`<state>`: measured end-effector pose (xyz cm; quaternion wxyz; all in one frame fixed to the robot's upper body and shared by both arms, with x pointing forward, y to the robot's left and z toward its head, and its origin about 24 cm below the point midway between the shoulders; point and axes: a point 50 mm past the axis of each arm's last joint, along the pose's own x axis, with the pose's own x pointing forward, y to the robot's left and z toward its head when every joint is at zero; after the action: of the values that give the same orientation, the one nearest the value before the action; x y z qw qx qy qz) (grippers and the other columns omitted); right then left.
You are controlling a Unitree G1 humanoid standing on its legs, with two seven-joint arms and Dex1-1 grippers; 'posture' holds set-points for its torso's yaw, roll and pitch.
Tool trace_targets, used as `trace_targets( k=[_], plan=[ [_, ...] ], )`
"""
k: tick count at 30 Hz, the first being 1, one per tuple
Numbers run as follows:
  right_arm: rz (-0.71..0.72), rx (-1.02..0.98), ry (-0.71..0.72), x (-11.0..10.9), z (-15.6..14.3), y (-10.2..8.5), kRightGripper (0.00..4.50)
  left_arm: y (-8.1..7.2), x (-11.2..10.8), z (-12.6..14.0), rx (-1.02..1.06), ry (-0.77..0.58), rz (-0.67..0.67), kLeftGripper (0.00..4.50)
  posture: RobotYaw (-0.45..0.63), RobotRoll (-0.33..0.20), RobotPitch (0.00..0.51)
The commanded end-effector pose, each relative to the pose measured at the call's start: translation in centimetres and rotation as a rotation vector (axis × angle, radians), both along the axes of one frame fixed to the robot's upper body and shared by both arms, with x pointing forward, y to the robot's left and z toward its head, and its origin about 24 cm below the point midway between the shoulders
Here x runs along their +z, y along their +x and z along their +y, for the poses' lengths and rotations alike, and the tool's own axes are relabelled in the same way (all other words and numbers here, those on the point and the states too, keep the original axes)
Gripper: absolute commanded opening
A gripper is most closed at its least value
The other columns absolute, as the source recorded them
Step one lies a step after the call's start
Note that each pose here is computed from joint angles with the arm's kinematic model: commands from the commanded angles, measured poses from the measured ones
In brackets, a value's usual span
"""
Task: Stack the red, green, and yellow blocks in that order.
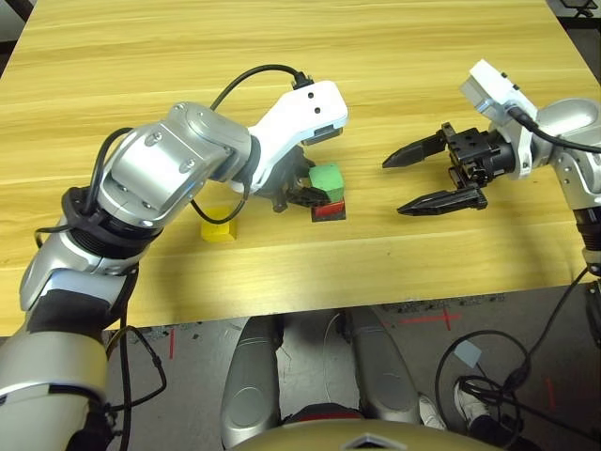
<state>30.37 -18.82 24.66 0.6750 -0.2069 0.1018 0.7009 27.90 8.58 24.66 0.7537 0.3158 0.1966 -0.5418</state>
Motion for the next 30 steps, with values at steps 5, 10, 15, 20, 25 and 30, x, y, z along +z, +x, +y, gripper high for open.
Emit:
trace_targets(
  k=[5,10,15,20,25,30],
  plan=[
    [-0.005,-0.007,-0.004,-0.2,-0.4,-0.2,4.50,-0.7,0.0,-0.5,-0.068,0.012,-0.015,3.41,0.16,0.052,0.355],
    [-0.005,-0.008,-0.004,-0.2,-0.5,-0.1,4.50,-0.6,1.4,1.1,-0.085,-0.001,-0.068,4.45,0.17,0.053,0.350],
    [-0.005,-0.010,-0.002,-0.3,-0.5,0.0,4.50,-0.3,2.2,5.3,-0.059,0.084,-0.101,4.45,0.18,0.054,0.346],
    [-0.007,-0.008,-0.004,-0.2,-0.5,0.2,4.50,-1.3,1.5,10.0,-0.113,0.234,-0.079,4.45,0.20,0.058,0.342],
    [-0.010,-0.004,-0.007,-0.2,-0.3,0.4,4.50,-2.2,0.8,12.4,-0.097,0.303,-0.045,4.45,0.22,0.057,0.338],
    [-0.014,0.005,-0.009,0.0,0.0,0.7,4.50,-2.7,0.2,12.7,-0.064,0.307,-0.040,4.45,0.23,0.053,0.333]
  ],
)
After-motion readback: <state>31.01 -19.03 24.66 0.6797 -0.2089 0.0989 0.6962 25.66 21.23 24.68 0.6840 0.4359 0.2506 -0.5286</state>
